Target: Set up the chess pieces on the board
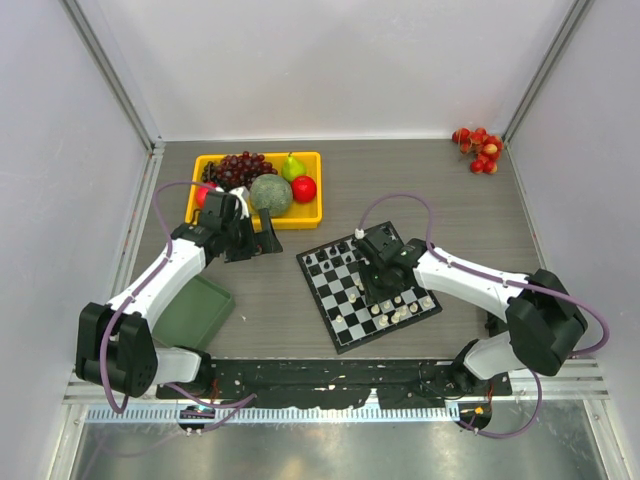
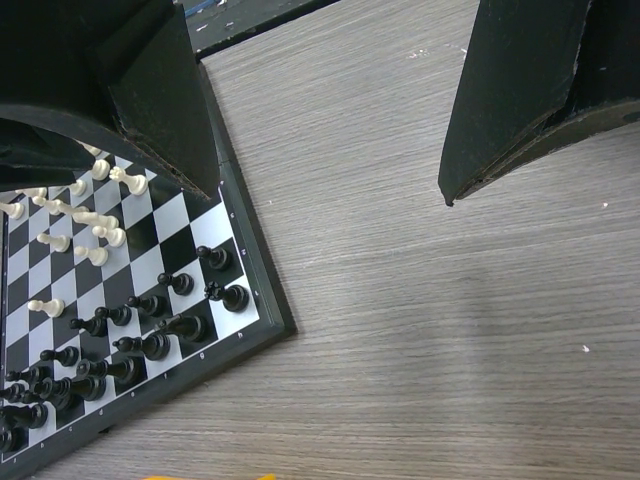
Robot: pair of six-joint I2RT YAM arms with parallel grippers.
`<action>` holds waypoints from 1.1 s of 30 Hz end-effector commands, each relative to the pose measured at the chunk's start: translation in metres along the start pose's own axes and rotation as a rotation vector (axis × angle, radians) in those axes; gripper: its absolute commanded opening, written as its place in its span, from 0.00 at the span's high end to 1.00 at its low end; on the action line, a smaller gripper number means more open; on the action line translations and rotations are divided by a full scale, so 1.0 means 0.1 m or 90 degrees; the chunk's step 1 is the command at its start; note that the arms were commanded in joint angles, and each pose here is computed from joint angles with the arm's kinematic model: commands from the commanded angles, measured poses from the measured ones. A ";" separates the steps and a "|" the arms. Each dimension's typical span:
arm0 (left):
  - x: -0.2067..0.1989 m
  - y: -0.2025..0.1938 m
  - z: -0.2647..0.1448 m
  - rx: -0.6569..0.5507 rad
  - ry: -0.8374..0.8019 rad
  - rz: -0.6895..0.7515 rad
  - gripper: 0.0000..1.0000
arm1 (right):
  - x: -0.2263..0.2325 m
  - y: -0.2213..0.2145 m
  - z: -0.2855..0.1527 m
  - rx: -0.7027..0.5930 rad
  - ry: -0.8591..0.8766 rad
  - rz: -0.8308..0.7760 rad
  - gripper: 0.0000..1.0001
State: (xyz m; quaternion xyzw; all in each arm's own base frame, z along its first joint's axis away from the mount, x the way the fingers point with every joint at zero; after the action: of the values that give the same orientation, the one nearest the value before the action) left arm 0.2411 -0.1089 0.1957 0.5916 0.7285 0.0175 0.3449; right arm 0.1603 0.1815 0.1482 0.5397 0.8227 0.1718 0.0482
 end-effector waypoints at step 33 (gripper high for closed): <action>-0.07 0.08 0.00 -0.023 -0.024 0.008 0.01 | 0.03 -0.04 -0.07 0.028 0.026 -0.017 0.78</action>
State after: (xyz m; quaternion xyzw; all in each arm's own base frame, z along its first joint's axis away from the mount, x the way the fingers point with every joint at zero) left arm 0.2411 -0.1089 0.1947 0.5919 0.7289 0.0166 0.3435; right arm 0.1534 0.1791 0.1448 0.5322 0.8333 0.1484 0.0192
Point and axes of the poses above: each gripper's point midway between its finger pads, its own z axis out along the fingers, its own x axis along the line the jaws close on, y = z × x, the point moved 10 cm from there along -z, back along the fingers, and after that the axes turned 6 degrees about -z, right-handed, at the moved point
